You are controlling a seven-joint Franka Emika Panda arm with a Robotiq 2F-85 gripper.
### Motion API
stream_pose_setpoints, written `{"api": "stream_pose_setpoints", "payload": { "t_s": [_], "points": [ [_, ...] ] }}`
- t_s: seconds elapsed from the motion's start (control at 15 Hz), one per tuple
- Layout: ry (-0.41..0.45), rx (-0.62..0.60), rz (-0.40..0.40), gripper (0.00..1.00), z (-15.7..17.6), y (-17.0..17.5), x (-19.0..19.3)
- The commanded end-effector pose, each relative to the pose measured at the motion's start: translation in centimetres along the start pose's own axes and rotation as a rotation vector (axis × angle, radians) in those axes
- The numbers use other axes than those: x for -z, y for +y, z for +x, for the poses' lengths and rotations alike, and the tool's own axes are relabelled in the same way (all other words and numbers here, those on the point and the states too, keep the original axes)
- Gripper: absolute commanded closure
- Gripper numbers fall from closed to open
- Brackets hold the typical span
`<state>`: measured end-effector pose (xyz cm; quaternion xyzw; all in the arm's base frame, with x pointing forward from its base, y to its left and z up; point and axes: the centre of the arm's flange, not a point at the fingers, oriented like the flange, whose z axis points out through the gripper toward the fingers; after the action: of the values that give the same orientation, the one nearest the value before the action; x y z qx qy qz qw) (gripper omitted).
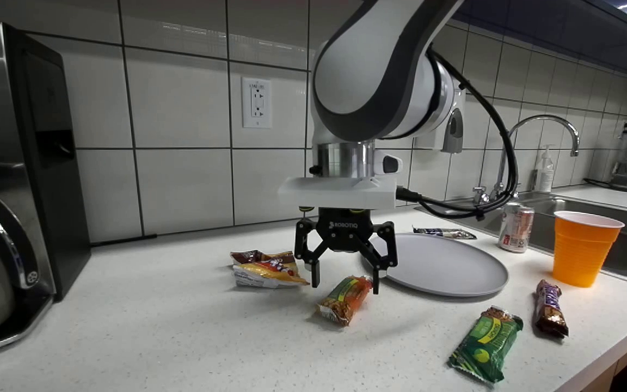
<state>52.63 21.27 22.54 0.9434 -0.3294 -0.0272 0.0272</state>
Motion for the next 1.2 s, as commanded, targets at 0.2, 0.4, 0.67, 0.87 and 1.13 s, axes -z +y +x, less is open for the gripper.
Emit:
{"api": "stream_pose_setpoints", "payload": {
  "t_s": [0.2, 0.4, 0.67, 0.87, 1.13],
  "points": [
    [-0.011, -0.028, 0.004, 0.54, -0.3, 0.5, 0.5],
    [-0.010, -0.030, 0.004, 0.78, -0.4, 0.5, 0.5],
    [-0.005, -0.035, 0.011, 0.83, -0.5, 0.5, 1.1],
    [-0.002, -0.039, 0.026, 0.83, -0.6, 0.8, 2.1],
    [0.008, -0.040, 0.042, 0.83, -0.6, 1.5, 3.5]
  ]
}}
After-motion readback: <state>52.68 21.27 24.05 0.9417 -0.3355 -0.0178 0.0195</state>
